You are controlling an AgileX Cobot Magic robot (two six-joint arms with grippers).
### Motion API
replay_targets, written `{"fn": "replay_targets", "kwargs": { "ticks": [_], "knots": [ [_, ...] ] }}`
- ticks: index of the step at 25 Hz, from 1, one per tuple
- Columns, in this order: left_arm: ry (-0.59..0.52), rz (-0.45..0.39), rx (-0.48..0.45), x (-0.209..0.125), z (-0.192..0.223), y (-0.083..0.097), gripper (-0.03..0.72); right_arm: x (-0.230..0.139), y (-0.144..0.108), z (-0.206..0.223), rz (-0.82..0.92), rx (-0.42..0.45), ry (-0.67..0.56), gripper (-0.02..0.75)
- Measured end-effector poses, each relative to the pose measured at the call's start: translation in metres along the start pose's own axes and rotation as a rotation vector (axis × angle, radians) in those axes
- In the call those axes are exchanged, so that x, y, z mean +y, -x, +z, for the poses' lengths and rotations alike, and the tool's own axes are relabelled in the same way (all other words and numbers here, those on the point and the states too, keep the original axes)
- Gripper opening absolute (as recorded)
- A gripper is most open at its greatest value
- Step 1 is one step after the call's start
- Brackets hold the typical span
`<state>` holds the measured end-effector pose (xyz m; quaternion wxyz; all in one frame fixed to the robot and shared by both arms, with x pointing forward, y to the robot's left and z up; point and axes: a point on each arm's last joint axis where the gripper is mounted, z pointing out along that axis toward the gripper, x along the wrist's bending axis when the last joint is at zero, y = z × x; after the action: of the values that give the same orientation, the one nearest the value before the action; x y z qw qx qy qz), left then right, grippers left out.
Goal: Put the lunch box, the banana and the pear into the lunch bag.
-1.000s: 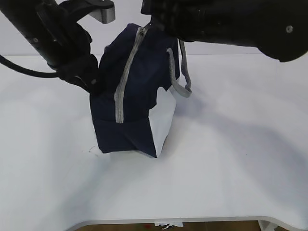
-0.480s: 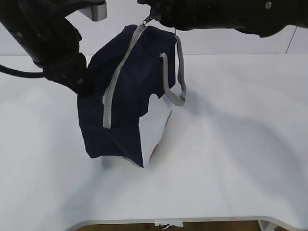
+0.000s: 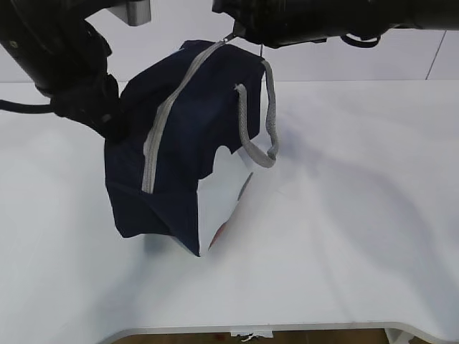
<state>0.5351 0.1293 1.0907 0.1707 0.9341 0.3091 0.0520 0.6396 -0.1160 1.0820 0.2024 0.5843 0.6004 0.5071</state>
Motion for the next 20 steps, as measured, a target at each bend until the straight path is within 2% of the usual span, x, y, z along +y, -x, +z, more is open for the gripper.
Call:
{"fn": "replay_targets", "kwargs": {
  "ticks": [9,20],
  "knots": [
    [0.017,0.006,0.012,-0.002,-0.011,0.003,-0.004,0.001,0.02,0.021,0.011,-0.065,-0.047,0.001],
    [0.022,0.011,0.016,-0.005,-0.02,0.005,-0.004,-0.004,0.024,0.033,0.012,-0.088,-0.092,0.001]
  ]
}}
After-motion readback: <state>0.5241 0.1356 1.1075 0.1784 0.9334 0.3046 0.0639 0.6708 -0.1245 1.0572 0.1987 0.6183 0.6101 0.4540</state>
